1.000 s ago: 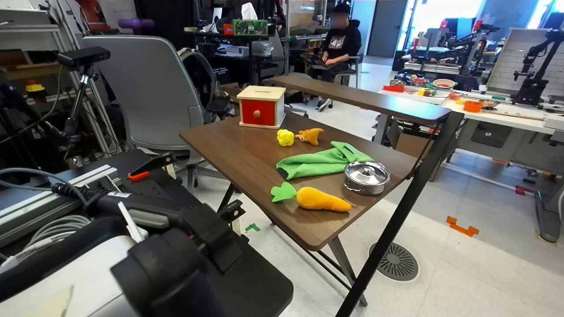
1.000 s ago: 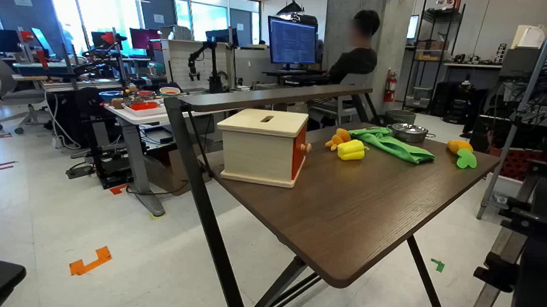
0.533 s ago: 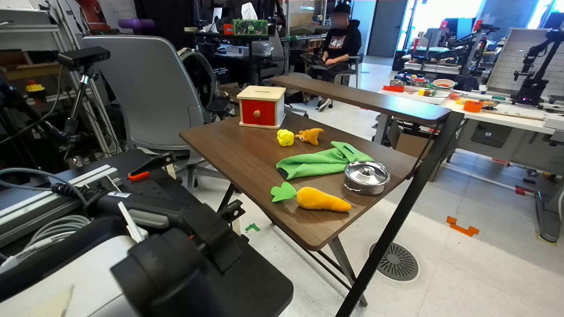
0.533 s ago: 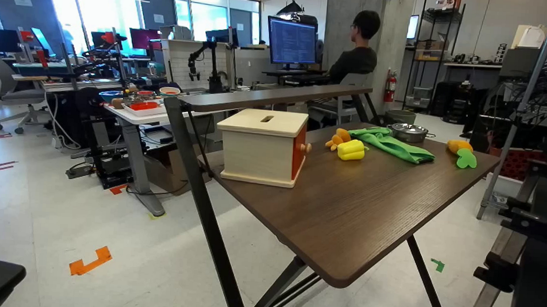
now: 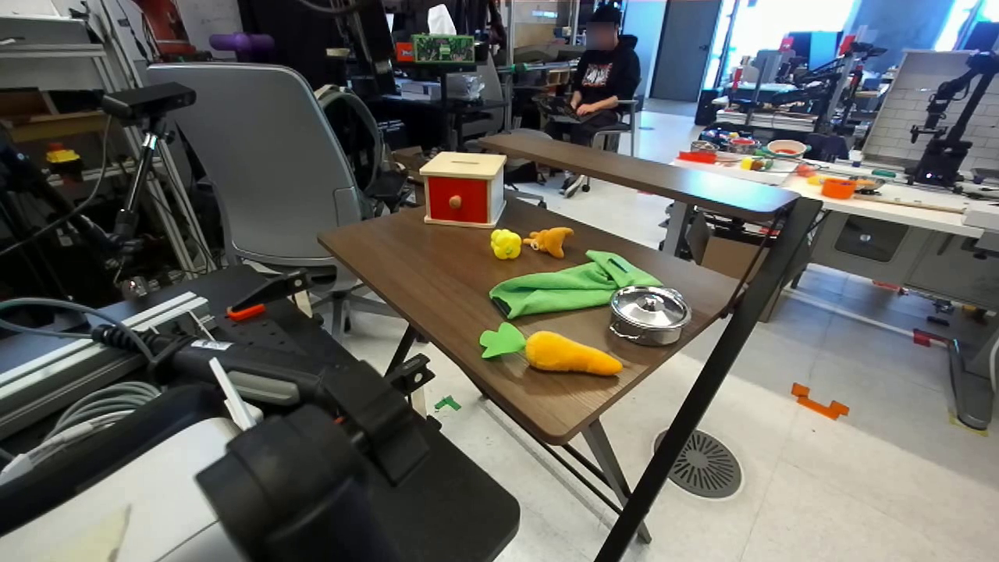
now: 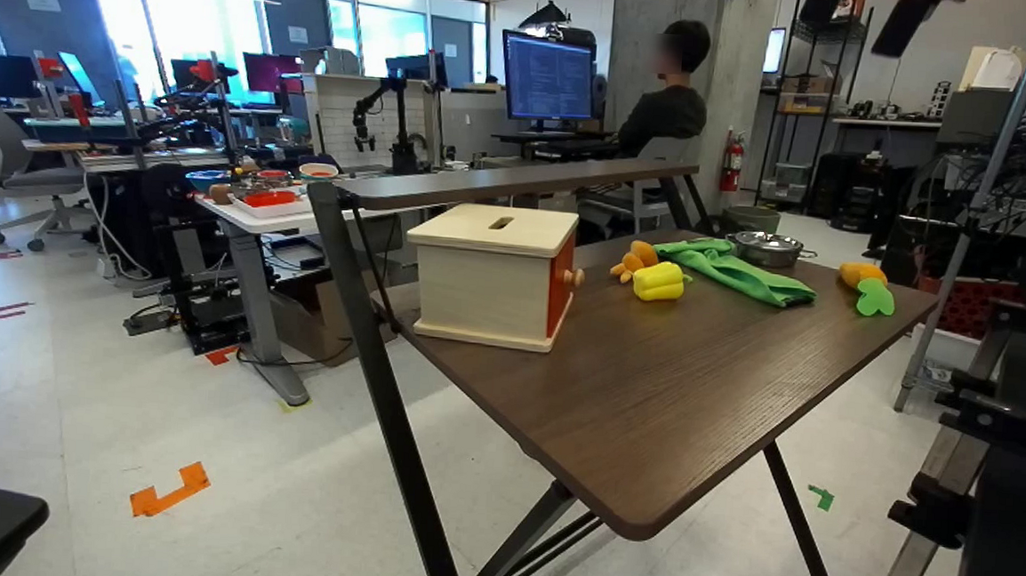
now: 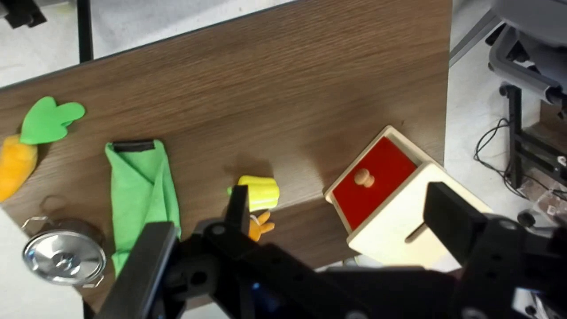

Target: Open the drawer

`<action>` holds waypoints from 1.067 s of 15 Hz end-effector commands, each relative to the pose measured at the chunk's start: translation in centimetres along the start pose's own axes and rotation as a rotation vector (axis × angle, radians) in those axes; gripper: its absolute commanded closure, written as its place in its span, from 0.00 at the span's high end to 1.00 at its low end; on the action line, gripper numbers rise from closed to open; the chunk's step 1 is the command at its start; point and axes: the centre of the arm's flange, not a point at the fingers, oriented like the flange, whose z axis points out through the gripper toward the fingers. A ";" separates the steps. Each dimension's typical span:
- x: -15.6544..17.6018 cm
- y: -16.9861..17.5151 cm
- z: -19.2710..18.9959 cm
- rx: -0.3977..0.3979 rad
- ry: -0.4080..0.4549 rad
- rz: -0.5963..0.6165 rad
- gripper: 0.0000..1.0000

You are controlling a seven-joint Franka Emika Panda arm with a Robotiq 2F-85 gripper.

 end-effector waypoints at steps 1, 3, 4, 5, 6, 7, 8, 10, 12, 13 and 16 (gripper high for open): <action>5.7 -2.3 6.9 0.053 -0.136 0.011 1.00; 6.7 -2.6 10.2 -0.003 -0.225 -0.021 1.00; 3.2 -0.9 7.2 0.008 -0.153 0.000 1.00; 3.9 -1.1 9.0 0.003 -0.184 -0.001 1.00; 4.4 -1.3 10.3 0.002 -0.203 -0.001 1.00; 4.7 -1.3 11.1 0.001 -0.214 0.000 1.00; 4.9 -1.4 11.4 0.001 -0.220 0.000 1.00; 5.1 -0.8 11.4 -0.031 -0.211 -0.005 1.00; 5.4 0.1 12.0 -0.028 -0.209 -0.037 1.00; 5.2 0.3 12.3 -0.029 -0.211 -0.056 1.00; 4.3 0.4 13.2 0.005 -0.200 -0.168 1.00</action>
